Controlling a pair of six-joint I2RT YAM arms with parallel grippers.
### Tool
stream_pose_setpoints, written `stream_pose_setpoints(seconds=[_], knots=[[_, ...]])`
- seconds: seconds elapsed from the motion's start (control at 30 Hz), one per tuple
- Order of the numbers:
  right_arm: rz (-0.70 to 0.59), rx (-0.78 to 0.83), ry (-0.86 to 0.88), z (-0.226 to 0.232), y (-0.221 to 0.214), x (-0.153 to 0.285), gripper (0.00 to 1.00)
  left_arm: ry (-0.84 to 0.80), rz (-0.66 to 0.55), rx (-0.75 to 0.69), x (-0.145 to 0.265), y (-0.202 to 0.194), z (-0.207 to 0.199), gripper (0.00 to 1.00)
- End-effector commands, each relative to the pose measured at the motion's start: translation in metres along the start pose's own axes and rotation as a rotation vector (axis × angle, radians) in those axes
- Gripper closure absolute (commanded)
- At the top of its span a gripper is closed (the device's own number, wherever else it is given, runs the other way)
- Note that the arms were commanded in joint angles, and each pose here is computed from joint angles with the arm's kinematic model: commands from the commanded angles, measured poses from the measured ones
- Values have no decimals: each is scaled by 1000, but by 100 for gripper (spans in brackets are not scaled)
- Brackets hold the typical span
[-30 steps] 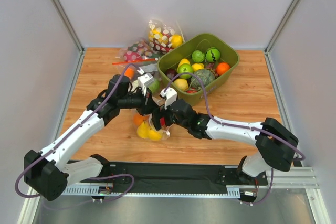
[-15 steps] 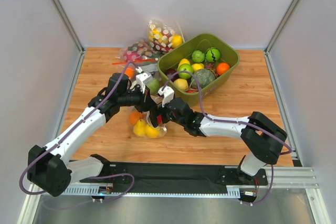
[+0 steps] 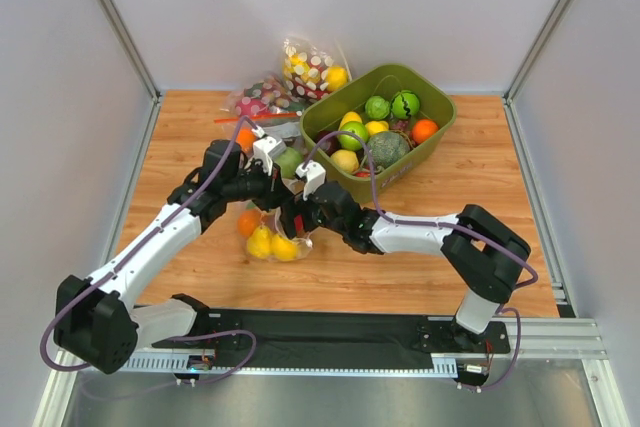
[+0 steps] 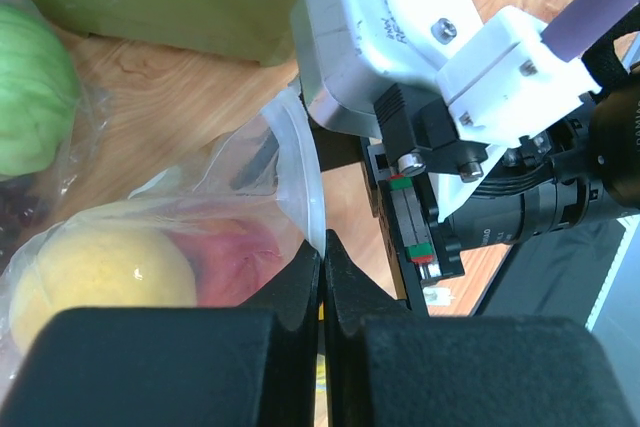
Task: Open the zip-top bag and remove the fake food
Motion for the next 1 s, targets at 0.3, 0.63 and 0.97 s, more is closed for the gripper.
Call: stream_pose_setpoints(seconds=[0.3,0.63,0.97], knots=[[163,-172,132,29,-11,18,6,-288,102,98,-5,-4,-71,100],[261,-262,258,56,-10,38,4,-214,82,71,-5,-4,-67,100],[206,-312,263,81,-3,35,4,-216,72,56,-4,-3,-72,100]])
Point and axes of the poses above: each gripper's point midway between its finger pads, its own x axis back along the fingers, its own z axis along the line the jaws close on, y = z × x, the point moved 3 cm from there along x, back along the fingers, and after that the axes turned 1 degree about -x, right-handed, at the moved point
